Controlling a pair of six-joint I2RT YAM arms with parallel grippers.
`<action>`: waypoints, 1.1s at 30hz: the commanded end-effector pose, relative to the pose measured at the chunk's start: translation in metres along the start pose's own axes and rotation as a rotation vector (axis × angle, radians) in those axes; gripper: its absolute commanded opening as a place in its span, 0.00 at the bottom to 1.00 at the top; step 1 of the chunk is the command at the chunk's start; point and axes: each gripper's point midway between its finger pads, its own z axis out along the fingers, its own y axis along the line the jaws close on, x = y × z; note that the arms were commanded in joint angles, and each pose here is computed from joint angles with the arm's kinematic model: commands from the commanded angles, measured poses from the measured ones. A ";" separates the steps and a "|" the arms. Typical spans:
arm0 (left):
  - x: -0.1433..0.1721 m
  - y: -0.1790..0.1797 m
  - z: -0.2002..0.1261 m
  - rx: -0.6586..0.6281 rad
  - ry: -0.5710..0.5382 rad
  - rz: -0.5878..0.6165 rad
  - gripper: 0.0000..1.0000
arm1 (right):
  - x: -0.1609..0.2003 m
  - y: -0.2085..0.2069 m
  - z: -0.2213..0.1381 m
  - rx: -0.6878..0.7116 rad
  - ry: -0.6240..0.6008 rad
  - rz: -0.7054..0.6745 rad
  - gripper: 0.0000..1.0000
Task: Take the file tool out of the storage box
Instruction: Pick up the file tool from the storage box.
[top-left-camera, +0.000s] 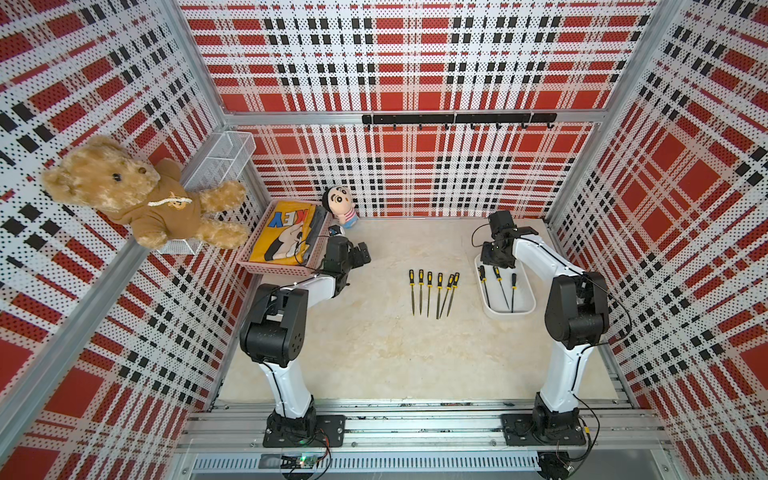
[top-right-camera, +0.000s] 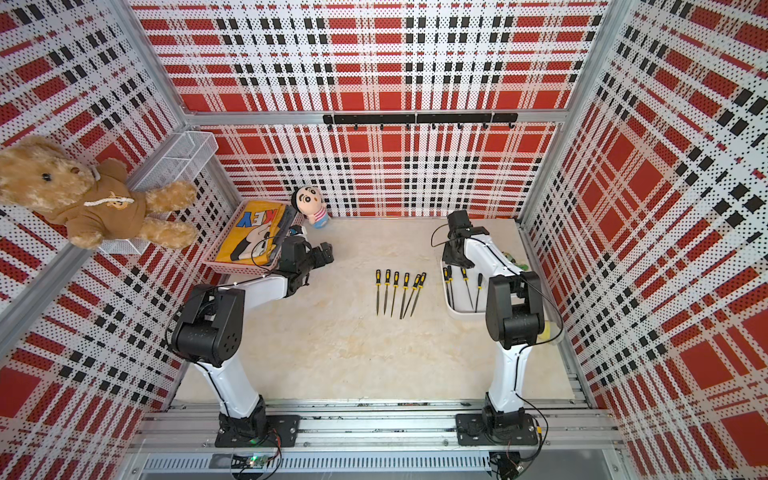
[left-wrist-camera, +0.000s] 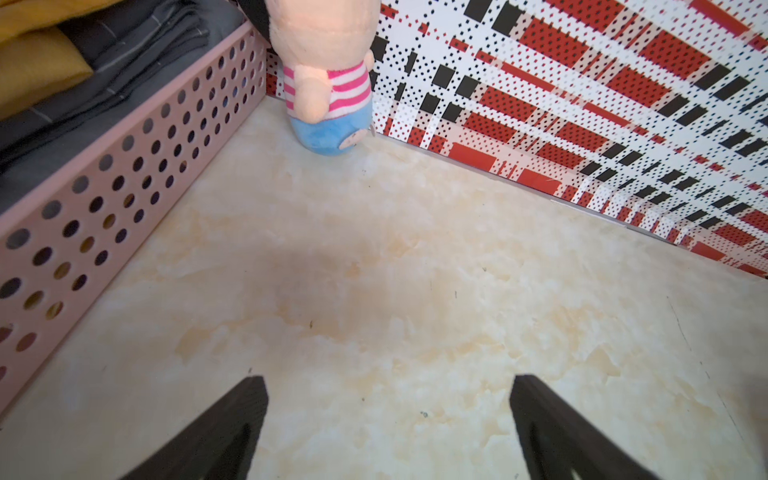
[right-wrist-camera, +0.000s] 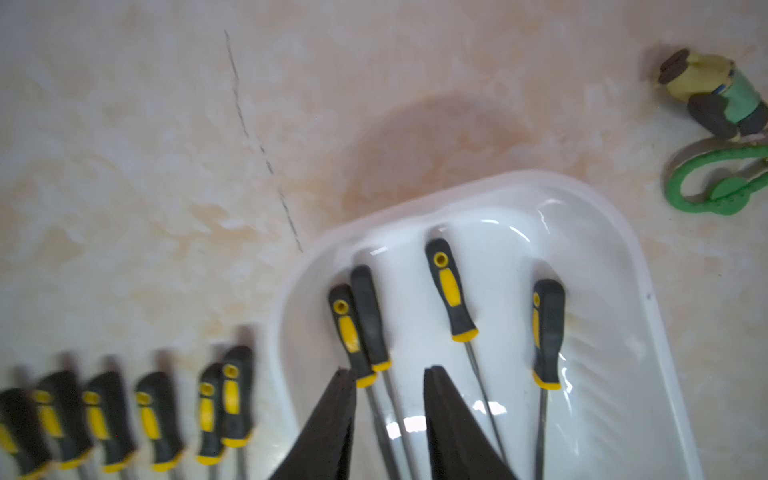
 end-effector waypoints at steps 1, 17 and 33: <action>-0.001 -0.003 0.004 -0.006 0.003 0.019 0.98 | 0.011 -0.013 0.013 0.045 0.048 -0.091 0.46; 0.002 0.001 0.001 -0.020 0.005 0.020 0.98 | -0.002 -0.038 0.059 0.082 0.075 -0.113 0.45; 0.003 0.005 0.000 -0.027 0.007 0.017 0.98 | 0.003 -0.039 0.084 0.040 0.117 -0.091 0.16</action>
